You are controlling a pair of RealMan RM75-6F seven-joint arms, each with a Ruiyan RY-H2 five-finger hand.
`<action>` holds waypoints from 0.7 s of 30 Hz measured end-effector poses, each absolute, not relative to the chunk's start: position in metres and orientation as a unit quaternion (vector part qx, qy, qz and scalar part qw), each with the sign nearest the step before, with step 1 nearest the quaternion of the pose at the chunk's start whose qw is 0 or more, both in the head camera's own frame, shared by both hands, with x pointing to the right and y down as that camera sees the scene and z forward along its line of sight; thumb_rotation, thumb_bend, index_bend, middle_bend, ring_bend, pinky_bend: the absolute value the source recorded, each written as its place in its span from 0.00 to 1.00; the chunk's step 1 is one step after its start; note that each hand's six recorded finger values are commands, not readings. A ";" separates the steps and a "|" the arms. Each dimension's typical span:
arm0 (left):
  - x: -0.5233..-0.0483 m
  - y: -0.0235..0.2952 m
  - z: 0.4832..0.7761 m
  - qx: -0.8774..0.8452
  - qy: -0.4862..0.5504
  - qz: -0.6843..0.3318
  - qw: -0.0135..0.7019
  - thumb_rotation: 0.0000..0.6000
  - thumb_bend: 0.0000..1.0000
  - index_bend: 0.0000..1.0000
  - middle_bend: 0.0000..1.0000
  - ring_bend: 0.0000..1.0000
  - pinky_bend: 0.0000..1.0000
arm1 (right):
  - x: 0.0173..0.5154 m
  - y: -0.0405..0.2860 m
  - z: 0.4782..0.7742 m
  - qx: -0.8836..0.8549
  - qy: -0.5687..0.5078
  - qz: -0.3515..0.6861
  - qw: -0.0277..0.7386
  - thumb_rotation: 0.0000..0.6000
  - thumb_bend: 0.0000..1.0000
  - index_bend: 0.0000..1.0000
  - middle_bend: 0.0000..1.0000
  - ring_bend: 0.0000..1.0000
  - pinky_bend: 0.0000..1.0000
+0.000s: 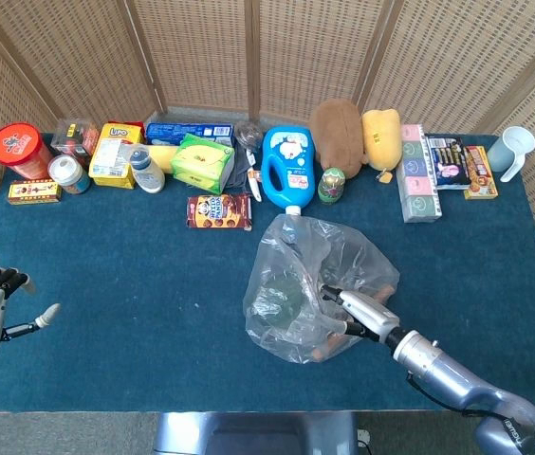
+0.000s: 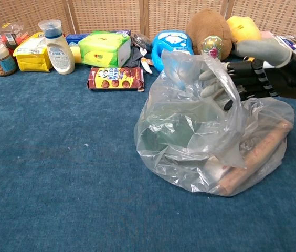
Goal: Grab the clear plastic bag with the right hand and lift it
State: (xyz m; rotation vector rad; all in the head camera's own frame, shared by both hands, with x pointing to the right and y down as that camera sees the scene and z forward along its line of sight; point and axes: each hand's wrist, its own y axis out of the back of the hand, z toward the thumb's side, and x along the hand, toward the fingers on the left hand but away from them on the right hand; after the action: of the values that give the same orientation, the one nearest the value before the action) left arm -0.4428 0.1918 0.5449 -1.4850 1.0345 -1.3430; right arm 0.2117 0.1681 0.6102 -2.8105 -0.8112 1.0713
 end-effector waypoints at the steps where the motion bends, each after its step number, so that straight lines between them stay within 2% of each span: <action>1: -0.443 0.192 0.545 -0.596 0.415 -0.538 0.429 0.00 0.16 0.55 0.50 0.43 0.21 | 0.211 0.168 0.609 -0.903 -0.262 0.341 0.008 0.00 0.19 0.05 0.16 0.14 0.16; 21: -0.445 0.193 0.549 -0.597 0.414 -0.540 0.425 0.00 0.16 0.55 0.50 0.43 0.21 | 0.198 0.147 0.590 -0.909 -0.316 0.246 -0.117 0.00 0.19 0.05 0.18 0.17 0.17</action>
State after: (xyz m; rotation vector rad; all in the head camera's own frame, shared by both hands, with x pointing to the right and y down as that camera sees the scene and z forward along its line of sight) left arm -0.4447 0.1932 0.5494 -1.4938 1.0355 -1.3510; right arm 0.1975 0.1471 0.5904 -3.0886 -1.0754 0.8358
